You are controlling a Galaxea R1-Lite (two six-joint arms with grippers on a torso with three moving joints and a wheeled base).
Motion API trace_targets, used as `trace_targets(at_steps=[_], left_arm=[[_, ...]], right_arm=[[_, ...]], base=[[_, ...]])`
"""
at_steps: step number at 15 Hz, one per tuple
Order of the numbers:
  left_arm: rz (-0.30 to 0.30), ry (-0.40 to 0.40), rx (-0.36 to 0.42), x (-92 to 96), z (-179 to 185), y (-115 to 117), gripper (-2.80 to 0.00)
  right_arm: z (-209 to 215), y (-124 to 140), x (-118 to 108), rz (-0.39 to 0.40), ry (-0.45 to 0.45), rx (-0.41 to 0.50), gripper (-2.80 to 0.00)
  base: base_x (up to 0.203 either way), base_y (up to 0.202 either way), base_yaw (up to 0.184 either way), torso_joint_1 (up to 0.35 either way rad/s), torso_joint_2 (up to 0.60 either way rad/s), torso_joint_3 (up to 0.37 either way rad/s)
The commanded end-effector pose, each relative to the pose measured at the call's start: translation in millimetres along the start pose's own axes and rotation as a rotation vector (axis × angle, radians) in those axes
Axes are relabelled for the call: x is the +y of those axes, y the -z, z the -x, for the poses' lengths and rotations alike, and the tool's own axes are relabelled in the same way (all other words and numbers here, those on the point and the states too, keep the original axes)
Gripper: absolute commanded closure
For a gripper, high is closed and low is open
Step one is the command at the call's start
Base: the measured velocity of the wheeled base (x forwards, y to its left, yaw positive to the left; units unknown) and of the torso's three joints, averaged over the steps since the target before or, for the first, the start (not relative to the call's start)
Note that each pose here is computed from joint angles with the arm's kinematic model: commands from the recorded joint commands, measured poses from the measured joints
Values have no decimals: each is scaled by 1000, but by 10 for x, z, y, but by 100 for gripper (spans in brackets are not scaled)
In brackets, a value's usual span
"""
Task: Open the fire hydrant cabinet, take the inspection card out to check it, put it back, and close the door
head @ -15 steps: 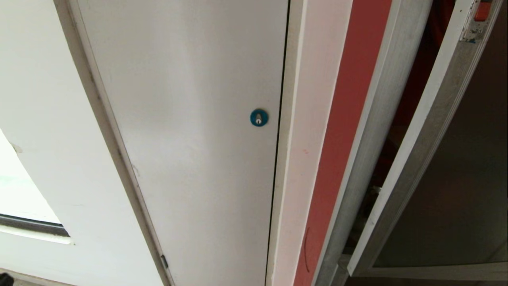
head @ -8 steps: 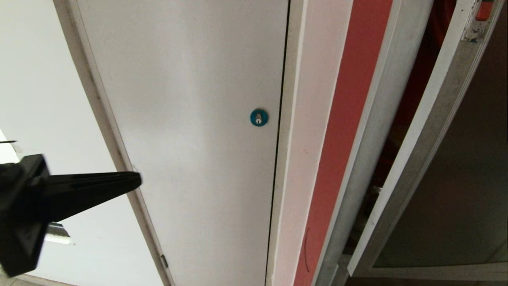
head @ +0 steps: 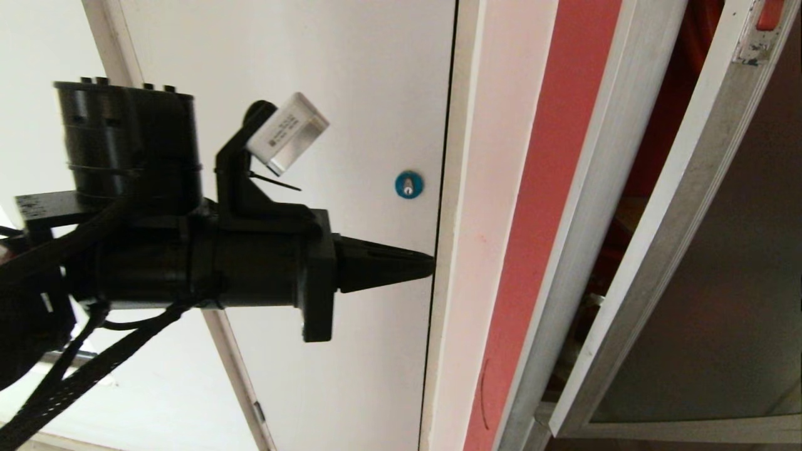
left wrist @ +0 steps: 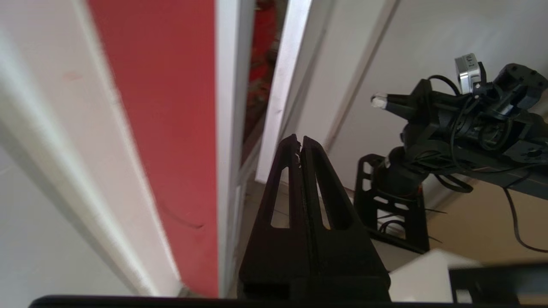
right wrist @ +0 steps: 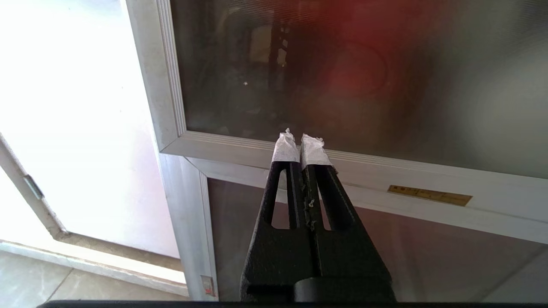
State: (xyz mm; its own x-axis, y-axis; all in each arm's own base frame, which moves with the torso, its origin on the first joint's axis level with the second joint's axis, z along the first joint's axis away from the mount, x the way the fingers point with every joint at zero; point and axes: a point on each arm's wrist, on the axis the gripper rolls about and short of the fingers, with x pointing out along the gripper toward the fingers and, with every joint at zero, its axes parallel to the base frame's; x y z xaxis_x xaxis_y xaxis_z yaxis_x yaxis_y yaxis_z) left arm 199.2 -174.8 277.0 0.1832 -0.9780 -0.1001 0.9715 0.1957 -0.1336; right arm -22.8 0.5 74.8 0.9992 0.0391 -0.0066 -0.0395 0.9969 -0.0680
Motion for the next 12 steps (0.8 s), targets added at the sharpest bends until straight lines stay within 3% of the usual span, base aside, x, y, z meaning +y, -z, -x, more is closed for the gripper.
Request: trace_targets(at_steps=[1, 7, 9, 12], left_arm=[[29, 34, 42, 117, -279, 95, 0], [27, 95, 68, 168, -748, 140, 0], [12, 50, 68, 206, -942, 188, 0], [-46, -15, -18, 186, -1276, 231, 0]], right_arm=[[-1, -1, 0, 1, -1, 1, 0], [-1, -1, 0, 1, -1, 1, 0], [-1, -1, 0, 1, -1, 1, 0], [-1, 1, 0, 1, -1, 3, 0]], base=[[0, 0, 0, 0, 0, 0], [0, 0, 0, 0, 0, 0], [0, 0, 0, 0, 0, 0], [0, 0, 0, 0, 0, 0]])
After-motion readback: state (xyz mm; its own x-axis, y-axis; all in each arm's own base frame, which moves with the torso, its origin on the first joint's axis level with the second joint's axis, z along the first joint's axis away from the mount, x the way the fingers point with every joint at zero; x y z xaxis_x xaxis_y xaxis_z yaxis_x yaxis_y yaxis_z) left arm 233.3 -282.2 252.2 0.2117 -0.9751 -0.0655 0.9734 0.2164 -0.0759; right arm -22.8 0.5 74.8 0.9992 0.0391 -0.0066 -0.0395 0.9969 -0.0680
